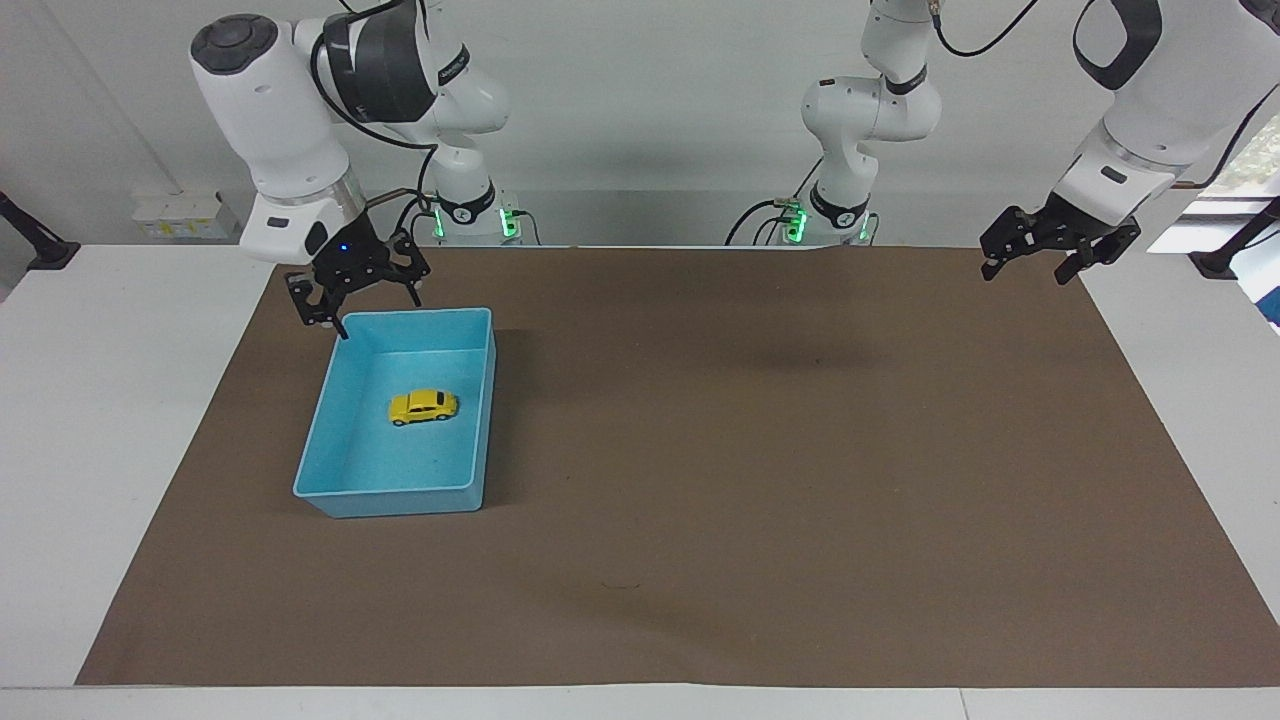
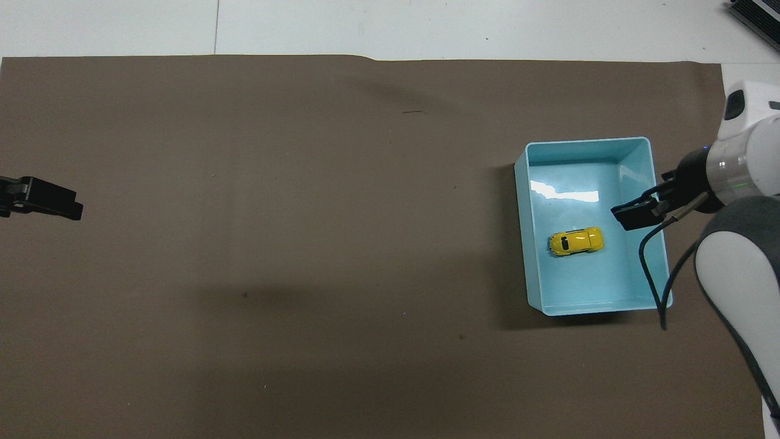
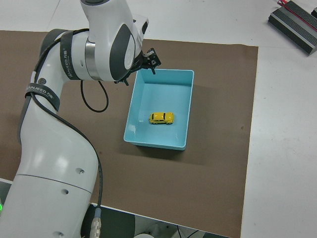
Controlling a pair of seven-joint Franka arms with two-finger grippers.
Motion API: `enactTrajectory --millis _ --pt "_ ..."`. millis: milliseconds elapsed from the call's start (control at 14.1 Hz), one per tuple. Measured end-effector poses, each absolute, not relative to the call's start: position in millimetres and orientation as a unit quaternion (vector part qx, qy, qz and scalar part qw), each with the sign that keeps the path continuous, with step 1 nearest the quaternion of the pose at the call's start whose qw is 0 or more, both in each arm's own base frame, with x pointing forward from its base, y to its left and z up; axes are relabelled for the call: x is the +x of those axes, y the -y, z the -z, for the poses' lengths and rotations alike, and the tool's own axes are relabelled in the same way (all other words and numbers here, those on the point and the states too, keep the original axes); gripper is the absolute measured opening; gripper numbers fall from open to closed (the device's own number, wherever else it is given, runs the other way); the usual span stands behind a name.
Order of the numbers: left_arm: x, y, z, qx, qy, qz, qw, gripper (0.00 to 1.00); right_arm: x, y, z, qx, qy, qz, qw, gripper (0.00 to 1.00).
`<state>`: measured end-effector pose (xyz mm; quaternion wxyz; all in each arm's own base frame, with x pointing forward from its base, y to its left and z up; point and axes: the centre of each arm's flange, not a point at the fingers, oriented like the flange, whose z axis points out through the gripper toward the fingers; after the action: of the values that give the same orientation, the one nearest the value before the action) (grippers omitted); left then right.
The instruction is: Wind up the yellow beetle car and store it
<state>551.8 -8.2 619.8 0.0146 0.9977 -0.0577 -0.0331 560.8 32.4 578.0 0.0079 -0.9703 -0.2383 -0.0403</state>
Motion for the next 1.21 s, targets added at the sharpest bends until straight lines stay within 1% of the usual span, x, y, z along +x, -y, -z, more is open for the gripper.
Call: enactTrajectory --millis 355,568,852,1207 --pt "552 8 -620 0.998 0.058 0.033 0.015 1.0 557 -59 -618 -0.994 0.072 0.074 0.021 1.0" --pt "552 8 -620 0.998 0.058 0.033 0.015 1.0 557 -68 -635 -0.996 0.007 0.087 0.03 1.0" --pt "552 8 -620 0.998 0.058 0.033 0.015 1.0 551 -64 -642 -0.996 -0.048 0.062 0.033 1.0" --pt "552 8 -620 0.998 0.058 0.033 0.015 1.0 543 -64 -640 -0.998 -0.052 0.03 0.028 1.0"
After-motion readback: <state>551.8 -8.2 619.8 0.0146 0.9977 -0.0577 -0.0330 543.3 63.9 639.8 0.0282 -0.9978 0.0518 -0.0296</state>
